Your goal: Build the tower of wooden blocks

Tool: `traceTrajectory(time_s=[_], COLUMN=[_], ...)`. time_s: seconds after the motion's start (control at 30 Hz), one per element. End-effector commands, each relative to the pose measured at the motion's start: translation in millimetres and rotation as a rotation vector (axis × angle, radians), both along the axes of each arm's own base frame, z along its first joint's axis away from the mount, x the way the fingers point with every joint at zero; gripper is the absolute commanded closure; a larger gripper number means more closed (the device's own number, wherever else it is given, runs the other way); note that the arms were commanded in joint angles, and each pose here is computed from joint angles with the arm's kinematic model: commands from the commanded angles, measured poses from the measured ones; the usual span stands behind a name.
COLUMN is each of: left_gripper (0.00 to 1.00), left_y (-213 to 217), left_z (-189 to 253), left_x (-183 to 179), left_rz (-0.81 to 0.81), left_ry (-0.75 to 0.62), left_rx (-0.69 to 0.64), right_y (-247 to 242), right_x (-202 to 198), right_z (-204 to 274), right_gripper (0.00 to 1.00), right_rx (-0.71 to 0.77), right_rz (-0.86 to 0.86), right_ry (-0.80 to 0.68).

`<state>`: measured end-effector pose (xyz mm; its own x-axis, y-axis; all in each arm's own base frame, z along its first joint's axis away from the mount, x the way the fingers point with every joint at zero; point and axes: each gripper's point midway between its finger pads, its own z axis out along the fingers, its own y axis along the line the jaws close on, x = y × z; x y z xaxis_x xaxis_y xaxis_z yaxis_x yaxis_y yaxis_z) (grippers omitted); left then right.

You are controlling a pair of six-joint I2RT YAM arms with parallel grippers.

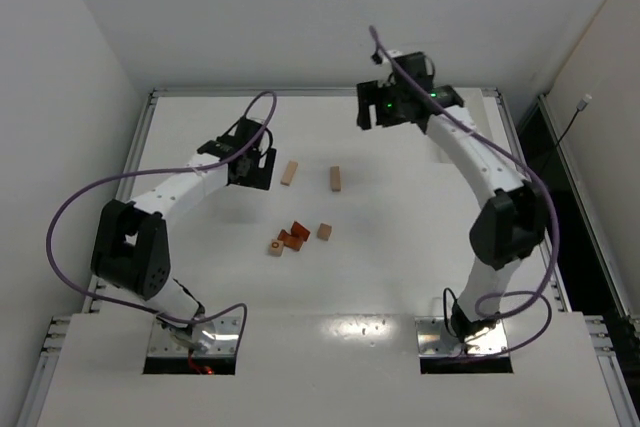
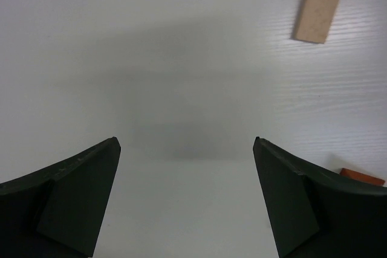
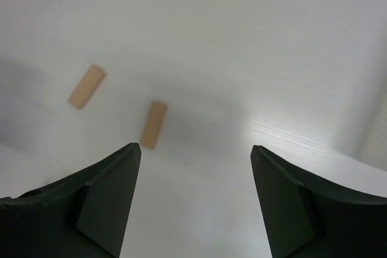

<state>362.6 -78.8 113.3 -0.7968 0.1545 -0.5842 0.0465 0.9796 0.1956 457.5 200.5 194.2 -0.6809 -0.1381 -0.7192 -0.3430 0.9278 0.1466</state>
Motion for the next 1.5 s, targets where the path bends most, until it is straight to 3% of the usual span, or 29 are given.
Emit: traceTrajectory(time_s=[0.0, 0.13, 0.23, 0.3, 0.33, 0.5, 0.93, 1.13, 1.47], left_gripper=[0.1, 0.13, 0.16, 0.2, 0.28, 0.33, 0.31, 0.34, 0.41], left_y=[-26, -45, -74, -88, -93, -99, -101, -105, -112], left_z=[17, 3, 9, 6, 6, -15, -56, -71, -90], left_x=[16, 36, 62, 79, 86, 117, 90, 77, 86], left_rz=[-0.039, -0.073, -0.133, -0.166, -0.183, -0.125, -0.136, -0.152, -0.178], left_ry=[-0.055, -0.026, -0.036, -0.033, -0.036, 0.041, 0.156, 0.208, 0.22], left_rx=[-0.013, -0.024, -0.111, -0.152, -0.159, -0.211, -0.239, -0.246, -0.249], right_y=[-57, -98, -118, -123, -123, -126, -126, -126, -124], right_x=[-3, -13, -16, -17, -17, -9, -2, -2, -7], right_z=[12, -14, -21, -25, -25, -18, -30, -30, -37], right_gripper=[0.29, 0.3, 0.3, 0.3, 0.3, 0.3, 0.3, 0.3, 0.3], right_rx=[-0.142, -0.196, -0.176, -0.171, -0.171, -0.186, -0.196, -0.196, -0.192], right_rz=[0.009, -0.04, -0.071, -0.078, -0.078, -0.05, -0.041, -0.041, -0.033], right_ry=[-0.061, 0.011, 0.03, 0.041, 0.041, 0.018, 0.035, 0.035, 0.054])
